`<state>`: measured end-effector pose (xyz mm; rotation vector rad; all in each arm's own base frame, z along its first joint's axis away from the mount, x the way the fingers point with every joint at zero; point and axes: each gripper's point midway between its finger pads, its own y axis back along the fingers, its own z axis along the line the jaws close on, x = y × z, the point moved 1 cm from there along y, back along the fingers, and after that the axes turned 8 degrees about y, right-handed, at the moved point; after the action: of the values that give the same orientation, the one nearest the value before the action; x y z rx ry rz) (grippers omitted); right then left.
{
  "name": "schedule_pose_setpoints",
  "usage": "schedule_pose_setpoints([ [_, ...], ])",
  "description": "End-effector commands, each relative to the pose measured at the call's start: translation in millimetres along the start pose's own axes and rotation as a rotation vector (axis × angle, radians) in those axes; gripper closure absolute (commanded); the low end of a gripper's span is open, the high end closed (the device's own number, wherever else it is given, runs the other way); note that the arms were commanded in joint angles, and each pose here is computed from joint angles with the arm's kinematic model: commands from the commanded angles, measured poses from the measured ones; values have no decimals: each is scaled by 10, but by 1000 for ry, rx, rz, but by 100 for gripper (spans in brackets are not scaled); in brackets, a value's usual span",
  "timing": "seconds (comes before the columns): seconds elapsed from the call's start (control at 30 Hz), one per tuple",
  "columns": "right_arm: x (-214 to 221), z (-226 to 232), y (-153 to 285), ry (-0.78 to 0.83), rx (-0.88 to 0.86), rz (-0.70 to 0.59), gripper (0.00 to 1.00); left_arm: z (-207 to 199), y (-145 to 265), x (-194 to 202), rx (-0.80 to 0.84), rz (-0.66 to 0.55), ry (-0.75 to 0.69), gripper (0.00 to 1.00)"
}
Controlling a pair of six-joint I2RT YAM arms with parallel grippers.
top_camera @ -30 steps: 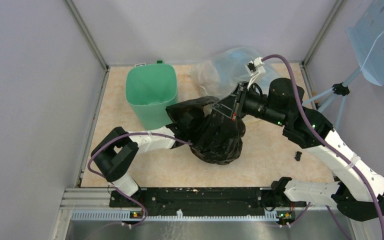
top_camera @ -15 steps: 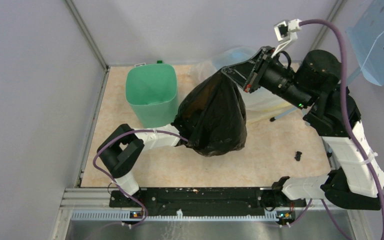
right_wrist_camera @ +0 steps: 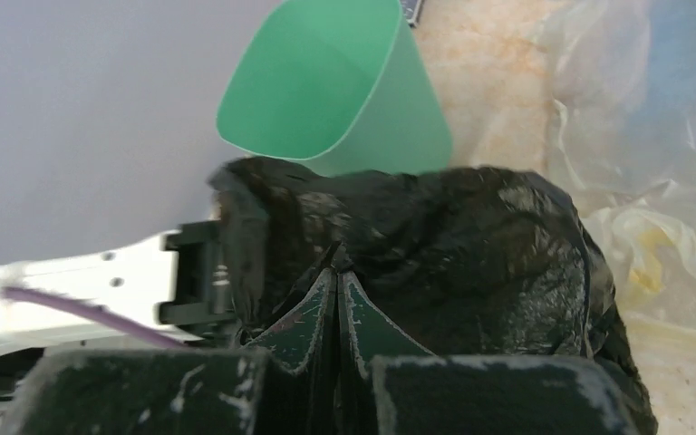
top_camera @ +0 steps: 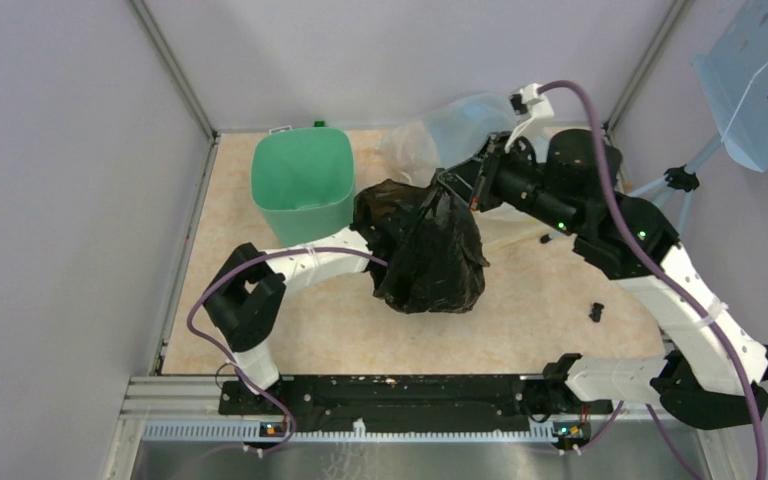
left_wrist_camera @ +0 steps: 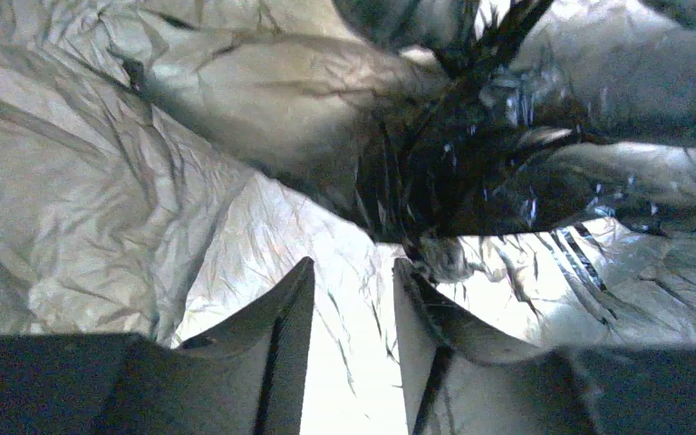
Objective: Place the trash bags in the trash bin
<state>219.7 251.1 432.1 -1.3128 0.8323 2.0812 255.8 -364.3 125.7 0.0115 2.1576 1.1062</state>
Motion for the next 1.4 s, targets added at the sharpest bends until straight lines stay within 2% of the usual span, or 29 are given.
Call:
schedule_pose_setpoints([
  [0.0, -166, -130, 11, -6, 54, -80, 100, -205, 474, -216, -2, 12, -15, 54],
  [0.13, -239, -234, 10, 5, 102, -98, 100, -220, 720, -234, -33, 26, -7, 43],
  [0.23, -371, -296, 39, 23, 135, -122, 100, -192, 855, -154, -59, 62, -9, 38],
  [0.4, -713, -235, 183, 57, 138, -188, 100, 86, 813, 35, -200, 140, -1, 39],
  [0.5, -791, -255, 237, 68, 160, -200, 100, 130, 731, 109, -215, 171, 11, 41],
  [0.63, -765, -359, 278, 92, 216, -187, 100, 52, 716, 110, -170, 165, 17, 42],
  [0.77, -682, -472, 345, 110, 269, -165, 100, 45, 858, -18, -187, 102, 15, 43],
  [0.8, -655, -494, 362, 113, 277, -162, 100, 22, 901, -49, -176, 89, 17, 44],
  [0.87, -588, -548, 402, 117, 297, -154, 100, -35, 993, -110, -135, 65, 28, 52],
  [1.0, -395, -601, 419, 110, 298, -121, 100, -83, 1135, -198, -89, 14, 50, 94],
  [1.03, -358, -611, 418, 108, 298, -118, 100, -88, 1158, -210, -81, 5, 52, 100],
  [1.2, -171, -689, 381, 111, 317, -76, 100, -125, 1243, -218, 2, 16, 69, 100],
  [1.37, -54, -785, 418, 116, 354, -60, 100, -258, 1466, -312, 190, -21, 104, 100],
])
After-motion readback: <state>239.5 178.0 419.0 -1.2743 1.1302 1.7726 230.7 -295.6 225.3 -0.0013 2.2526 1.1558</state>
